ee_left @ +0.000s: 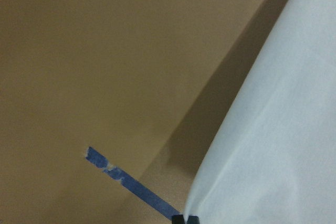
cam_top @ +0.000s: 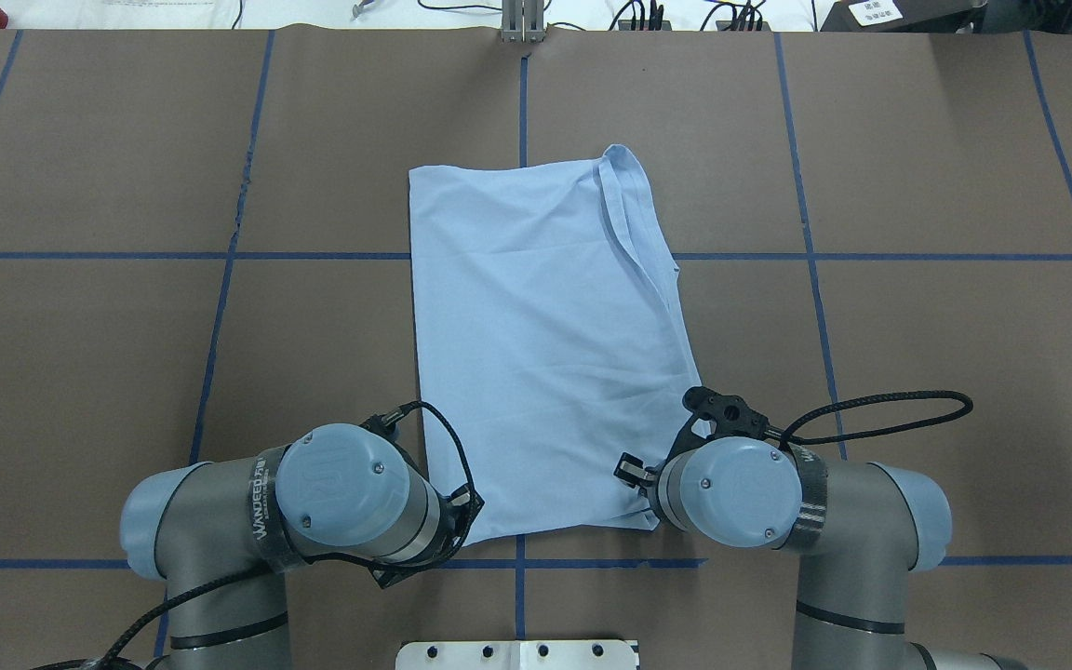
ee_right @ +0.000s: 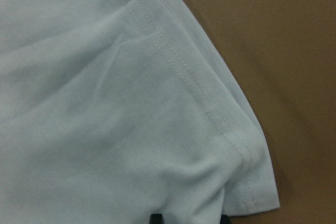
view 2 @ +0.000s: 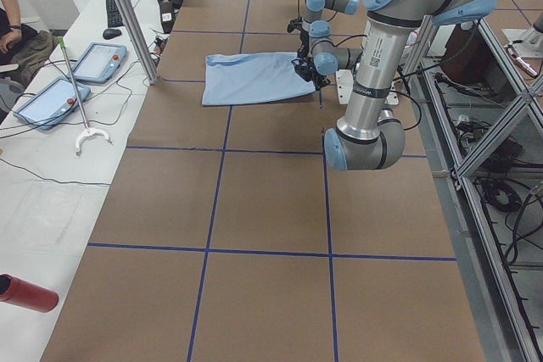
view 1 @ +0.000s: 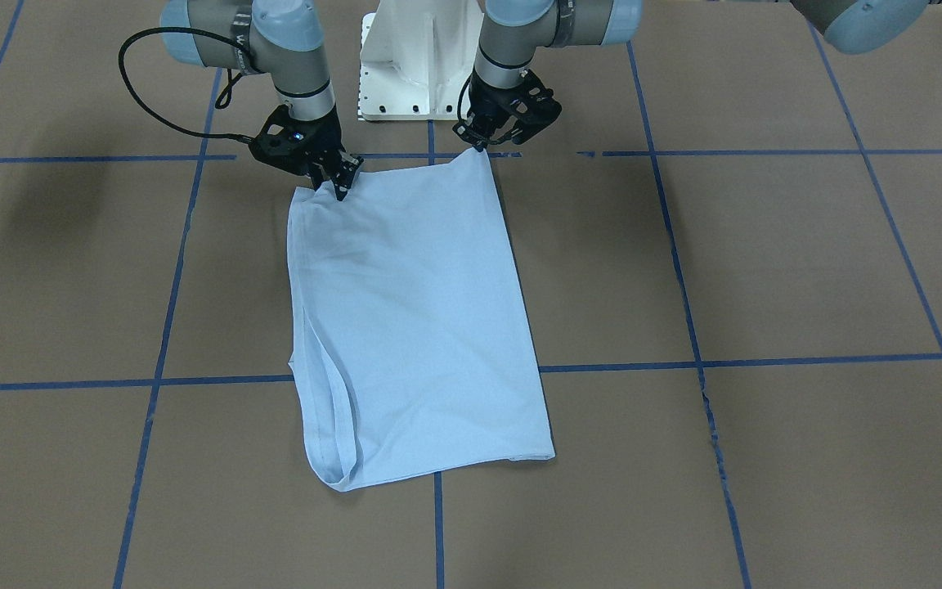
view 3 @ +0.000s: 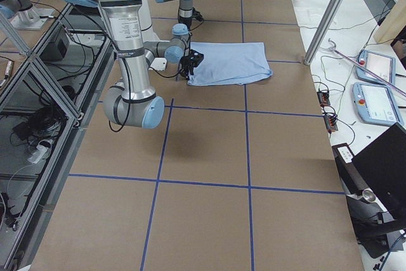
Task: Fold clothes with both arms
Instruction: 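Grasp the shirt's near corners with both grippers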
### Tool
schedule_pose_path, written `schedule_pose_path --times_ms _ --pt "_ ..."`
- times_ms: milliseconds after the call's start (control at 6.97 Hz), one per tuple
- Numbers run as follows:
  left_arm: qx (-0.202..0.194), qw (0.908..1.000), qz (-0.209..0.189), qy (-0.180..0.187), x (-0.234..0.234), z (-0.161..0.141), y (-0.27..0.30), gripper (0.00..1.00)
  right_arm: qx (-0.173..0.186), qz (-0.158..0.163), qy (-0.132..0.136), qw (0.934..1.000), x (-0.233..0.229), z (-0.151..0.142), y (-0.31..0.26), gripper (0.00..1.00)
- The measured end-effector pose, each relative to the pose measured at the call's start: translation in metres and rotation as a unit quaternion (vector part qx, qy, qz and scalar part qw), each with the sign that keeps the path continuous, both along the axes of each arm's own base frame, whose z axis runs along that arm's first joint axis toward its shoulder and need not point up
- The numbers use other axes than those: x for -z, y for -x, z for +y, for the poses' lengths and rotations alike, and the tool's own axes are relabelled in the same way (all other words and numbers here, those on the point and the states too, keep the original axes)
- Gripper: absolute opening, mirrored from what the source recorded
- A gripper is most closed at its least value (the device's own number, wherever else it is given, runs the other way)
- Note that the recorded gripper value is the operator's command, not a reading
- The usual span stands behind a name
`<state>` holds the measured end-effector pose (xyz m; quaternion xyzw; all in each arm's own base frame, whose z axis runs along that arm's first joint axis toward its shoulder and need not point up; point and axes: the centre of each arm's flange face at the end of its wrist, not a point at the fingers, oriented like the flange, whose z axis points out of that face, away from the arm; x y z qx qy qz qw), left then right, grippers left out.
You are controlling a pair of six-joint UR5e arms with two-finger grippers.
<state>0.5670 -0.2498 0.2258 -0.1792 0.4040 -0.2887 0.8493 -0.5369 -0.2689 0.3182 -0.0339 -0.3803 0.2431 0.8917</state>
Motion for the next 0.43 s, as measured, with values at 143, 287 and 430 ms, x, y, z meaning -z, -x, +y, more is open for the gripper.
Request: schedule_pose_path --times_ms 143,287,430 --pt "0.000 1.0000 0.000 0.000 -0.0003 -0.0001 -0.0006 0.00 -0.001 -0.003 -0.001 1.0000 0.0039 -0.0010 0.0011 0.00" --pt "0.000 1.0000 0.000 0.000 -0.0009 -0.0003 -0.0013 0.00 -0.001 -0.004 -0.001 1.0000 0.0053 -0.0015 0.0019 0.00" --pt "0.000 1.0000 0.000 0.000 -0.0005 -0.0004 -0.0018 0.00 -0.002 -0.005 -0.001 1.0000 0.0065 -0.0019 0.0022 0.00"
